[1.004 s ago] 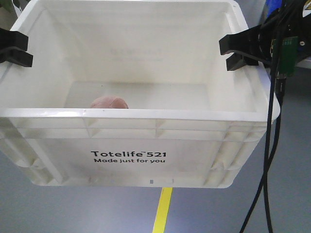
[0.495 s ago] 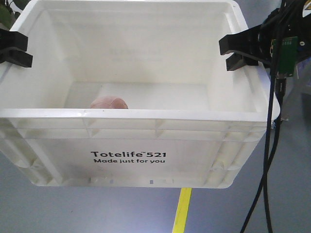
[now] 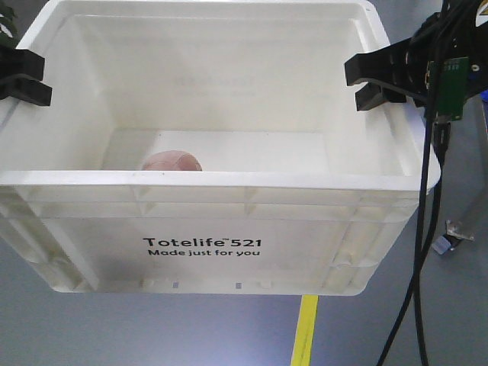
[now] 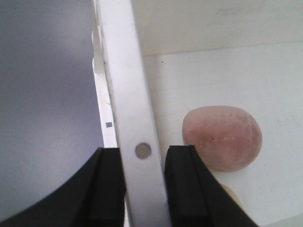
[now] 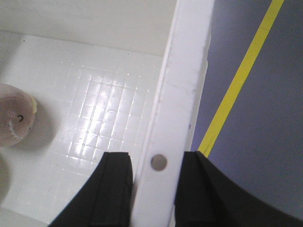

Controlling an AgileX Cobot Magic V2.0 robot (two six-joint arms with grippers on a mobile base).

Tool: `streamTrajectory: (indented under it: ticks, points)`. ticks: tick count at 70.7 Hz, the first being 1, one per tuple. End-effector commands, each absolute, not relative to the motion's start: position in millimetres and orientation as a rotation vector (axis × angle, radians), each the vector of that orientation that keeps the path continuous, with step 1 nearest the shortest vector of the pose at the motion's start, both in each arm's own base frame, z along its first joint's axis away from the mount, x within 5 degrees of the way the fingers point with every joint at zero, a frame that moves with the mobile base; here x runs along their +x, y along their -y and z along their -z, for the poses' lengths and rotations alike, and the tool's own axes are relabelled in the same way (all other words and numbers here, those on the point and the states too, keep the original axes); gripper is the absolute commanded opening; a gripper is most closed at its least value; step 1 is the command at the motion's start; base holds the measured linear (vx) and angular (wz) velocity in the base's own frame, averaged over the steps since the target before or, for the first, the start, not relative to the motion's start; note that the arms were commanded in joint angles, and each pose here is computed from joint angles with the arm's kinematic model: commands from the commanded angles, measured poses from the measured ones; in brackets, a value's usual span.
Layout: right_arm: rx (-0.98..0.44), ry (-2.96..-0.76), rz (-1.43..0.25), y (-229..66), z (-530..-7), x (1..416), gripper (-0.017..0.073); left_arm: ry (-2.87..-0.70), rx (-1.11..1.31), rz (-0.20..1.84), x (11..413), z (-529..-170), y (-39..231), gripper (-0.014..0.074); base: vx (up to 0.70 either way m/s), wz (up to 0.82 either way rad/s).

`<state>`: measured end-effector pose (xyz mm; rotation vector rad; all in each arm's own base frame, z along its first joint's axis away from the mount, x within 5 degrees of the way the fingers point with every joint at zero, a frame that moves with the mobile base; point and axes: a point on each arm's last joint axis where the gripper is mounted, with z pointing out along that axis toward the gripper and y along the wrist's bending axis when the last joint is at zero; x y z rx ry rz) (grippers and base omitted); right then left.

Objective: Place moving items into box and shelve

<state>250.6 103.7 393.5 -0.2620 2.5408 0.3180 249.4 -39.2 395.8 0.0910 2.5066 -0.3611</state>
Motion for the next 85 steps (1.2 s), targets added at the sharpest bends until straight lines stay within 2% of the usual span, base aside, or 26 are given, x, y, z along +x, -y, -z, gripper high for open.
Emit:
streamTrajectory:
  ticks: [1,85]
  points:
    - [-0.27,-2.345,-0.365,-102.0,-424.2,245.9,-0.0012,-2.3,0.103,0.391,244.4,-427.7,41.9,-0.0017,0.53,-0.07]
    - [-0.27,-2.346,-0.365,-102.1,-424.2,245.9,-0.0012,-2.301,0.103,0.391,244.4,-427.7,41.9,-0.0017,0.54,-0.1]
